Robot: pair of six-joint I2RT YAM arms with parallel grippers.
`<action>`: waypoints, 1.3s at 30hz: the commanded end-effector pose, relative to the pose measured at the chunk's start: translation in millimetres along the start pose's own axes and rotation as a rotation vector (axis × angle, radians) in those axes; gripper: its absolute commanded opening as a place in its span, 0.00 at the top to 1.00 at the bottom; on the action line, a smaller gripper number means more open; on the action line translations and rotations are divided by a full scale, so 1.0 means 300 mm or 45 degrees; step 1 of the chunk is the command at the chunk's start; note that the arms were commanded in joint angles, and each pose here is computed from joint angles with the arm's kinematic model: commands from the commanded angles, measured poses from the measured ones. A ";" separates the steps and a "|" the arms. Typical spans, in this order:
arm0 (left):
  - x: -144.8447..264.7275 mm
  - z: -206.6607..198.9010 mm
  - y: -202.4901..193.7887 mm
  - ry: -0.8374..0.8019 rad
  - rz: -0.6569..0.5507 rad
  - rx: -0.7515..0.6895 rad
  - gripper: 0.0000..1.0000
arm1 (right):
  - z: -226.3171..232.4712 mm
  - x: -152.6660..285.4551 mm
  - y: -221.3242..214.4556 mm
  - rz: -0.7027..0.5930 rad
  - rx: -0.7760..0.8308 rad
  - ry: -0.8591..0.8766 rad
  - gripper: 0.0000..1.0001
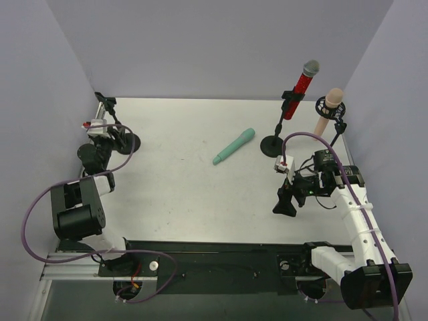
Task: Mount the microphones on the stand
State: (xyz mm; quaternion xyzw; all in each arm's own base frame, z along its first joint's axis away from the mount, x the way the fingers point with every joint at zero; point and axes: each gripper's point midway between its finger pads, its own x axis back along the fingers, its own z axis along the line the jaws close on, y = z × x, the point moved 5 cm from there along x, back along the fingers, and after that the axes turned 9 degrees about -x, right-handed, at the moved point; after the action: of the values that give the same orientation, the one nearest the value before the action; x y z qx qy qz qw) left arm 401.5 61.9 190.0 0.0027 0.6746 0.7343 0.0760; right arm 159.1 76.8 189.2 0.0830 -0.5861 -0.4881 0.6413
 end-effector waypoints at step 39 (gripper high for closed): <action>-0.200 -0.167 0.174 -0.574 -0.422 -0.035 1.00 | 0.002 0.013 -0.005 -0.043 -0.082 0.041 0.24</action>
State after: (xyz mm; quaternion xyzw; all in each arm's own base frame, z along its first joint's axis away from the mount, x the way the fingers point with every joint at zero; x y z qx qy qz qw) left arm 482.0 51.4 170.3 0.0427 0.6682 0.7187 0.1874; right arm 165.2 70.4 183.5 0.0601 -0.5631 -0.5139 0.6443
